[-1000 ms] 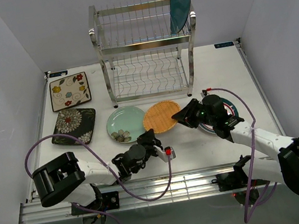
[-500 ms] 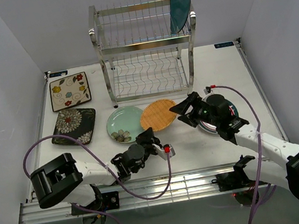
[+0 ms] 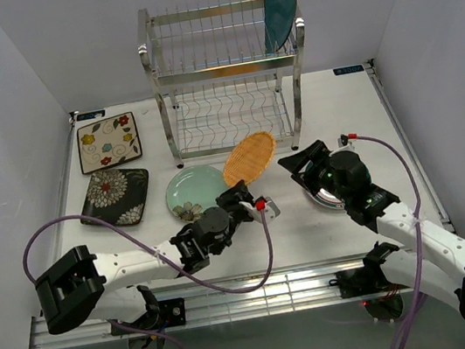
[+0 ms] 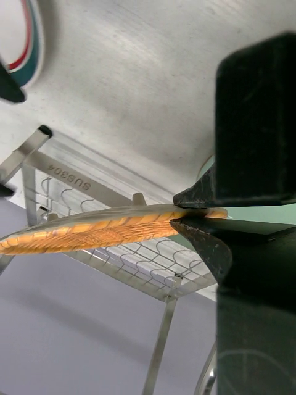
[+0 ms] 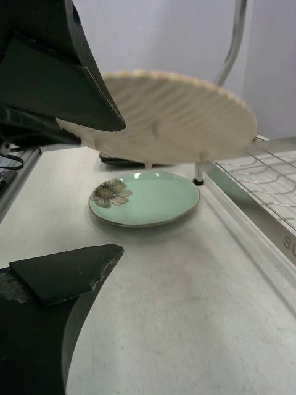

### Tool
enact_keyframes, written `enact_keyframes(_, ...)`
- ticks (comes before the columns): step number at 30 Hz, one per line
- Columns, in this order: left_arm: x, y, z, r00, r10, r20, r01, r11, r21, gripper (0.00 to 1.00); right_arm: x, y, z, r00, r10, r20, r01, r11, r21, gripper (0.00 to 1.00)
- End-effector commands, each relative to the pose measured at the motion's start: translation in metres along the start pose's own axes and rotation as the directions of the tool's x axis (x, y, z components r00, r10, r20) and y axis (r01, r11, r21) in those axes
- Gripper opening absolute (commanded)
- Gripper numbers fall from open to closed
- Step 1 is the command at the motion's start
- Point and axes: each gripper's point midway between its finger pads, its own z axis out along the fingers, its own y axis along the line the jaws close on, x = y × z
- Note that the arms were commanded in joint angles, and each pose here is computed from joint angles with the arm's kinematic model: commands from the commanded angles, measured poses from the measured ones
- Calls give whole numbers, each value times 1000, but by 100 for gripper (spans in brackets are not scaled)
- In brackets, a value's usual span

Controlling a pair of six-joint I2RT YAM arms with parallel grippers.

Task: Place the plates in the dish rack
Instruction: Insert the plate into the dish rack.

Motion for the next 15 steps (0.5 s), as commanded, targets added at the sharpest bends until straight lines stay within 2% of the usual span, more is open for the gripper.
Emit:
enact_keyframes(1, -44, 36, 7, 987, -145, 74, 150, 986, -67, 0, -19, -17, -1, 993, 1, 114, -10, 997, 78, 79)
enact_keyframes(5, -67, 50, 15, 973, -206, 100, 213, 975, -67, 0, -32, -31, -7, 980, 21, 197, -50, 989, 142, 79)
enact_keyframes(6, -71, 54, 17, 972, -216, 97, 223, 972, -72, 0, -42, -32, -11, 968, 32, 250, -69, 988, 141, 79)
enact_keyframes(7, -90, 71, 21, 961, -248, 123, 260, 961, -95, 0, -43, -41, -14, 963, 44, 266, -92, 981, 173, 79)
enact_keyframes(9, -96, 76, 28, 964, -251, 90, 259, 961, -96, 0, -51, -49, -20, 945, 52, 324, -115, 978, 176, 79)
enact_keyframes(10, -115, 95, 30, 953, -275, 124, 290, 950, -120, 0, -53, -51, -23, 937, 63, 343, -130, 976, 177, 79)
enact_keyframes(12, -123, 101, 34, 948, -298, 110, 310, 944, -114, 0, -58, -58, -28, 921, 75, 383, -152, 973, 175, 79)
enact_keyframes(15, -150, 132, 35, 925, -348, 151, 370, 916, -153, 0, -65, -61, -34, 901, 88, 424, -172, 972, 162, 80)
